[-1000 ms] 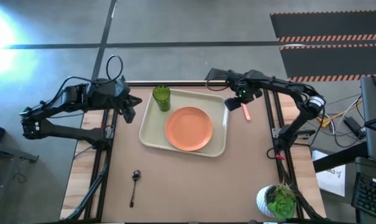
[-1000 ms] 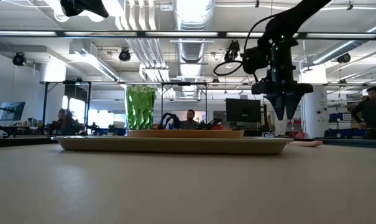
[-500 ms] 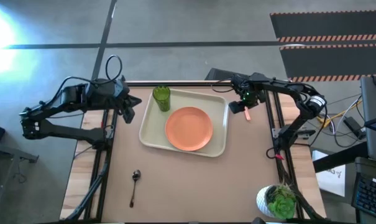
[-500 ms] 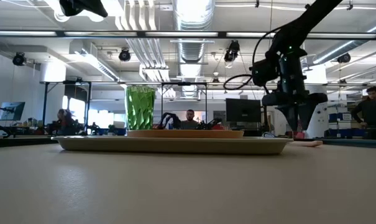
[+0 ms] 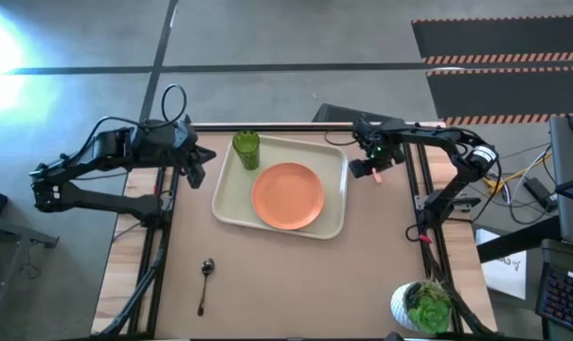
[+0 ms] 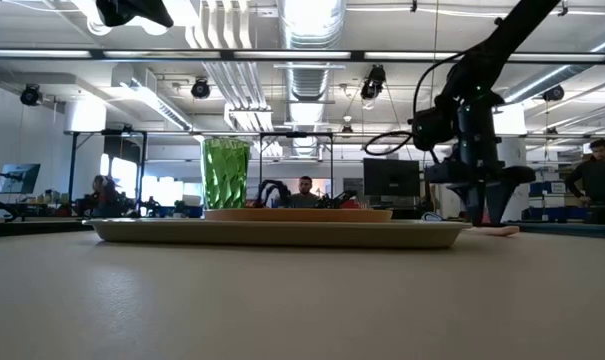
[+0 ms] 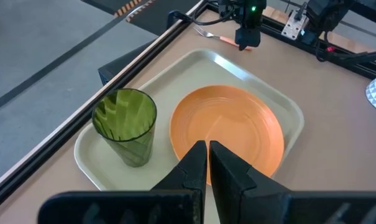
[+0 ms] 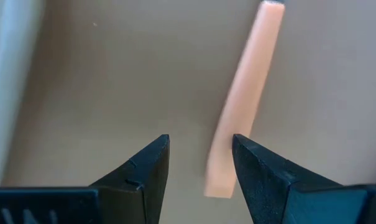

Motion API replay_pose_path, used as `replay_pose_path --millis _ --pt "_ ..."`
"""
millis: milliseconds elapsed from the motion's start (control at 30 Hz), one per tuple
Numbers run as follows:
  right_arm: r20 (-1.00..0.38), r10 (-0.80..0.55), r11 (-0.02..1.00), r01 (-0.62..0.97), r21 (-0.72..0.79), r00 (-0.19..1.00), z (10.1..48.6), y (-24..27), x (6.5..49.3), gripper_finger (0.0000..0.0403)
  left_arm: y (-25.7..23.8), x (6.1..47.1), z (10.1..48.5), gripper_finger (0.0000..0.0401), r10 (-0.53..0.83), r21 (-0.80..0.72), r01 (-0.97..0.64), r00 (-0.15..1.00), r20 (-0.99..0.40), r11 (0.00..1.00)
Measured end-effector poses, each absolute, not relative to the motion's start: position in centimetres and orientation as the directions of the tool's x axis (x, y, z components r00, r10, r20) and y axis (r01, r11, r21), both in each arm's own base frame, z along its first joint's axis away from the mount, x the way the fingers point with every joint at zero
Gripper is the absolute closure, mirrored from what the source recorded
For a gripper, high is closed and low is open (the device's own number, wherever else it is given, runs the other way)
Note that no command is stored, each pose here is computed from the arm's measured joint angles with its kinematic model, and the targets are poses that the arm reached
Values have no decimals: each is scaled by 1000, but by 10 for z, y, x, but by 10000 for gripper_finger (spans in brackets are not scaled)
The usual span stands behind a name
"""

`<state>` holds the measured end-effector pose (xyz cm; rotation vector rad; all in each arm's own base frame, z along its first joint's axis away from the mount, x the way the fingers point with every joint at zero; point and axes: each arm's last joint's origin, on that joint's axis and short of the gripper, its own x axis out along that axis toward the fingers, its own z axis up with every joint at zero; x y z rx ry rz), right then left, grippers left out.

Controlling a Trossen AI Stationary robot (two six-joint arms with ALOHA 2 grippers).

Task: Pick and place plate/cup/fork/spoon on tray
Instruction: Put the orange fork on the light brown serving tray to the right of the orange plate

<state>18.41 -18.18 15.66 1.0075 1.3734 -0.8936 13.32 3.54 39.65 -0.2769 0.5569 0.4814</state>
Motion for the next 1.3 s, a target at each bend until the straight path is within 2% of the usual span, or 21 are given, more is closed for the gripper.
replay_pose_path --millis 667,800,1033,1300 --pt "-998 30 361 931 57 50 150 -182 184 252 35 134 397 401 358 -132 -508 746 -562 851" --pt "-998 30 376 925 58 50 159 -183 185 247 35 134 397 401 357 -147 -515 746 -562 844" --pt "-994 -56 385 921 63 92 185 -192 192 238 36 135 396 401 357 -146 -516 744 -565 844" --pt "-998 -37 359 932 41 58 177 -202 185 234 36 136 396 401 356 -145 -516 742 -568 844"
